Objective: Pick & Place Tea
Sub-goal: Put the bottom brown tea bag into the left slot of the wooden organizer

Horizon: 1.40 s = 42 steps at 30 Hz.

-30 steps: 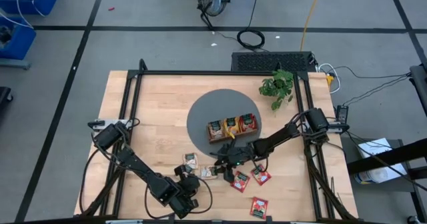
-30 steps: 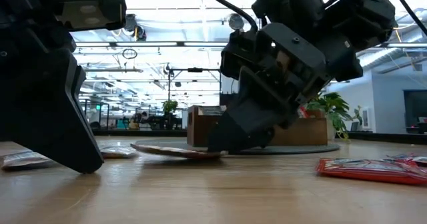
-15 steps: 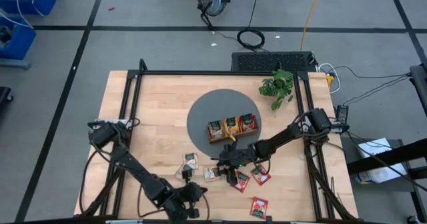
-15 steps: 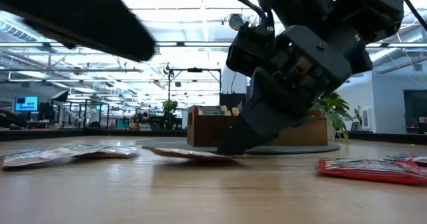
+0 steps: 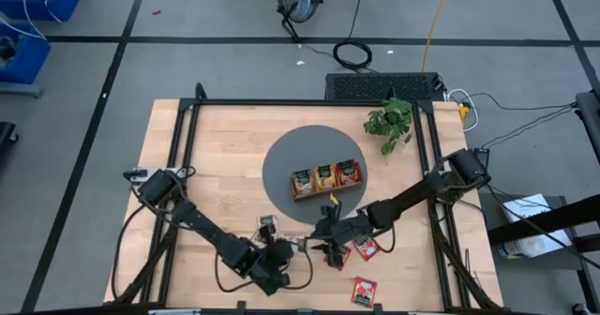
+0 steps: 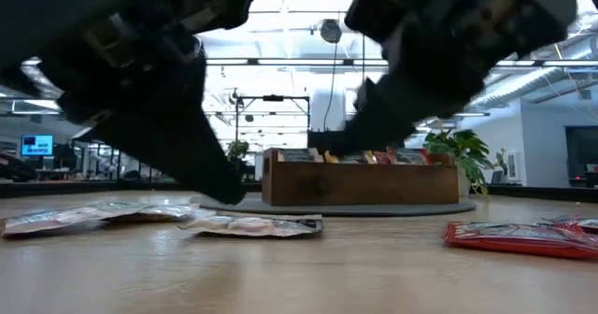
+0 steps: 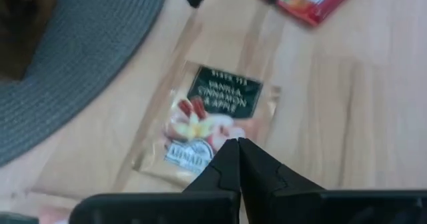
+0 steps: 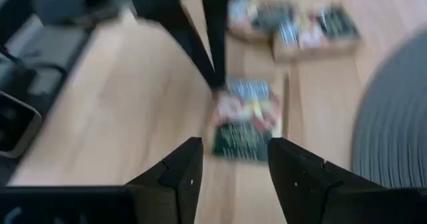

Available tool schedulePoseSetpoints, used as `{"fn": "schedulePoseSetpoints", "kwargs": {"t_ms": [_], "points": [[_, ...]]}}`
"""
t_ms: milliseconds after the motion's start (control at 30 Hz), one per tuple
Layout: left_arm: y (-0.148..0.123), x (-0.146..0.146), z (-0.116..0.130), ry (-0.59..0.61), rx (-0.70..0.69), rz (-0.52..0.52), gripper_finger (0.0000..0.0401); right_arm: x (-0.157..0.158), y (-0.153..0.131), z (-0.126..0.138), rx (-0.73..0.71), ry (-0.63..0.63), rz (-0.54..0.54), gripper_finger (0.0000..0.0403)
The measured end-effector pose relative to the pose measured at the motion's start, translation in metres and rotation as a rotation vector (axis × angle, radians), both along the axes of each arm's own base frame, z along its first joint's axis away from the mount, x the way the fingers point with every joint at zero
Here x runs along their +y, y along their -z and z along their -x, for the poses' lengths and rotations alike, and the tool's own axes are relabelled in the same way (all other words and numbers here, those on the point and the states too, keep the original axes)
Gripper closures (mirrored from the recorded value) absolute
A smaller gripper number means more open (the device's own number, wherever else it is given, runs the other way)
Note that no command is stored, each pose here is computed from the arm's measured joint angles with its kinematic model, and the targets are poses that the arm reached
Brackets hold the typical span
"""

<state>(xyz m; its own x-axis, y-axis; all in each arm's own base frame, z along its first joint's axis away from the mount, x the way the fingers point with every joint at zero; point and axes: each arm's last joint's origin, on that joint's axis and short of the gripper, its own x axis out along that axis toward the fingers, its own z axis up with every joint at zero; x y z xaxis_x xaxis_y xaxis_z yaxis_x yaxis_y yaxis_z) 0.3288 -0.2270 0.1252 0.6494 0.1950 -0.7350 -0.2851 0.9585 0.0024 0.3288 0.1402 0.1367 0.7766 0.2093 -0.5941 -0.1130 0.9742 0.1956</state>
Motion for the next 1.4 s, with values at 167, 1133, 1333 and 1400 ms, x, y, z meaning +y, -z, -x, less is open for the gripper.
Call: {"fn": "schedulePoseSetpoints", "kwargs": {"t_ms": [167, 1133, 1333, 1400], "points": [[0.005, -0.004, 0.004, -0.02, 0.017, 0.027, 0.0395, -0.001, 0.016, 0.003, 0.07, 0.045, -0.009, 0.0245], [0.032, 0.007, -0.017, -0.083, -0.027, 0.046, 0.0394, -0.028, 0.046, 0.014, 0.106, 0.052, -0.194, 0.0252], [0.031, 0.007, -0.017, -0.068, -0.031, 0.032, 0.0396, -0.028, 0.045, 0.014, 0.077, -0.003, -0.121, 0.0322], [0.031, 0.006, -0.018, -0.063, -0.042, 0.03, 0.0387, -0.028, 0.045, 0.013, 0.061, -0.025, -0.097, 0.0356]]}}
